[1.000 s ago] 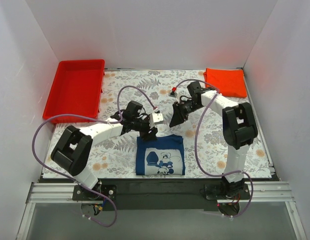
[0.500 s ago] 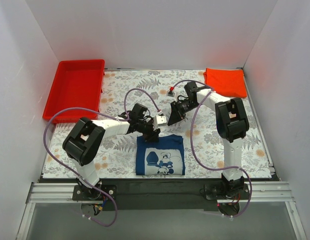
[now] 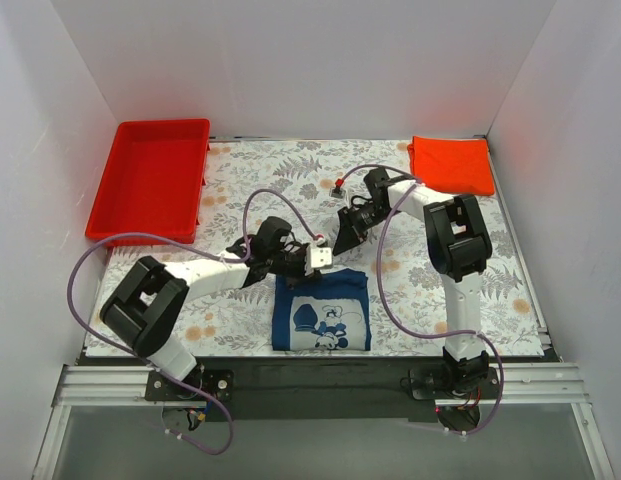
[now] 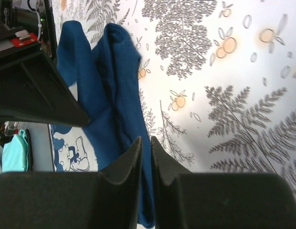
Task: Fold and stack the t-shirts
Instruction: Fold the tshirt
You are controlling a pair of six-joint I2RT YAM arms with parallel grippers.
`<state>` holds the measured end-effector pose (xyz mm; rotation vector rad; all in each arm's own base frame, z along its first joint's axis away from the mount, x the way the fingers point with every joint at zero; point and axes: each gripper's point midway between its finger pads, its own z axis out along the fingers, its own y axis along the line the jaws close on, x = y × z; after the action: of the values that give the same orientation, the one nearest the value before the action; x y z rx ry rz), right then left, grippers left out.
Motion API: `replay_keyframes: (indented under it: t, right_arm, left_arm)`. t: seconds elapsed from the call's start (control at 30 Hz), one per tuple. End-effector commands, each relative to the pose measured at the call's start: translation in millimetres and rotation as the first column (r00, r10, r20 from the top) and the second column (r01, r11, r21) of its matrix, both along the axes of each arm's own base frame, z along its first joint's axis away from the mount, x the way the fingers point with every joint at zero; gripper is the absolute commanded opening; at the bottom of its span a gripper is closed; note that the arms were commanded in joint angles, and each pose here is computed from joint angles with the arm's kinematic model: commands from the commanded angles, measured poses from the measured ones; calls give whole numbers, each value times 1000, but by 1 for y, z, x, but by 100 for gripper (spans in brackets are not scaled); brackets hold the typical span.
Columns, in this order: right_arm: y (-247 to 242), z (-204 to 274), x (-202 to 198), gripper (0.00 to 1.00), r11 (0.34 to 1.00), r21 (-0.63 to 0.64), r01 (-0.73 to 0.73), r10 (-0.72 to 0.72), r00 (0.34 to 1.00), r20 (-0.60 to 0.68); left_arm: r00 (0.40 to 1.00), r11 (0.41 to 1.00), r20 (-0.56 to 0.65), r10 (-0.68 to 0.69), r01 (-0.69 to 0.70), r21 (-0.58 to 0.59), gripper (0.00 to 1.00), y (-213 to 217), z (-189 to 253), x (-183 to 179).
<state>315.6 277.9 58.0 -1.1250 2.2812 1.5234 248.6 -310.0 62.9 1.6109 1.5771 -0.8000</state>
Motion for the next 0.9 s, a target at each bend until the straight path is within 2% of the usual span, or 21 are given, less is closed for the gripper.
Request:
replay_keyframes:
  t: [0.0,0.2,0.5,0.63,0.87]
  right_arm:
    - [18,11,-7,17,996,66,-65,63,998,29]
    - [31,-8,-36,15,987,31,-161,159,986,41]
    - [32,-46,-58,12,970,-13,-241,242,970,1]
    - [26,-64,-60,10,966,-55,-254,254,967,-8]
    - [25,-69,-65,10,965,-45,-259,257,966,-40]
  left_arm:
    - [980,996,188,-62,74,-57,0,-6,29,-8]
    - [940,993,329,-92,110,-37,0,0,27,-17]
    - [857,986,508,-81,144,-86,0,2,49,-19]
    - [826,984,559,-71,150,-97,0,3,55,-18]
    - [788,987,616,-10,108,-122,0,0,65,-2]
